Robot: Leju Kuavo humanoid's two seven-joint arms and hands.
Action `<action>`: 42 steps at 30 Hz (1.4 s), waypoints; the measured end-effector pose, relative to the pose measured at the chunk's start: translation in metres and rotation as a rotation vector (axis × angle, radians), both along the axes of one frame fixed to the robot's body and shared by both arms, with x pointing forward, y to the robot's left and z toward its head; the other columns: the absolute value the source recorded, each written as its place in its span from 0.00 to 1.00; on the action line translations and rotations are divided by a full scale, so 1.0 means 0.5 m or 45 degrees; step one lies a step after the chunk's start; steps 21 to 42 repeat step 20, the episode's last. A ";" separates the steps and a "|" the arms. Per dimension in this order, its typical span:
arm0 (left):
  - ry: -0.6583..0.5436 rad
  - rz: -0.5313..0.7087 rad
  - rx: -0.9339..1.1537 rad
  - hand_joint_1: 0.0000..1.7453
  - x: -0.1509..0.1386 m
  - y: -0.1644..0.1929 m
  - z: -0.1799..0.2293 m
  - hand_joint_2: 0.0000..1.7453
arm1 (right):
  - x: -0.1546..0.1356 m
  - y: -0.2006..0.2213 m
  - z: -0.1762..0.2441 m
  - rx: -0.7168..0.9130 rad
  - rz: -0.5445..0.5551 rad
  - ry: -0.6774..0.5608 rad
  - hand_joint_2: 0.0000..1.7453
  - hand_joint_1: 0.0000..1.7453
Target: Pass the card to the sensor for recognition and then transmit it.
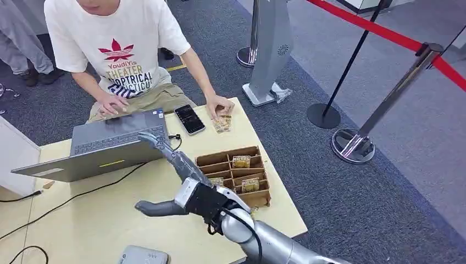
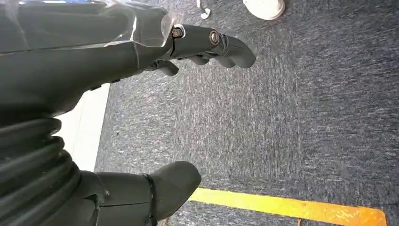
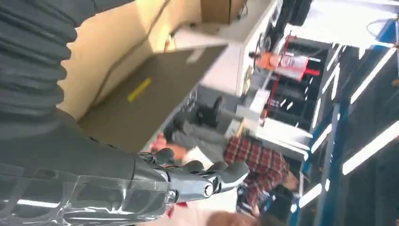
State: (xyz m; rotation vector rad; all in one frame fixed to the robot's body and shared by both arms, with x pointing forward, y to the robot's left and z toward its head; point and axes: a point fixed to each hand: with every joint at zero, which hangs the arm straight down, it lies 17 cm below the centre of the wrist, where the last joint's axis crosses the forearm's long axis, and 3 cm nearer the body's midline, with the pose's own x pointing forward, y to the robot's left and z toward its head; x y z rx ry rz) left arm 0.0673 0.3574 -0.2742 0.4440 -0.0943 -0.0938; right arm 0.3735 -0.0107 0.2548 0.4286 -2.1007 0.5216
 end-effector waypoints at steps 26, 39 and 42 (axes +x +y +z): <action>0.023 0.089 -0.004 0.00 -0.016 -0.016 -0.001 1.00 | -0.070 0.032 -0.113 0.035 0.119 0.234 0.00 0.00; 0.023 0.089 -0.004 0.00 -0.016 -0.016 -0.001 1.00 | -0.070 0.032 -0.113 0.035 0.119 0.234 0.00 0.00; 0.023 0.089 -0.004 0.00 -0.016 -0.016 -0.001 1.00 | -0.070 0.032 -0.113 0.035 0.119 0.234 0.00 0.00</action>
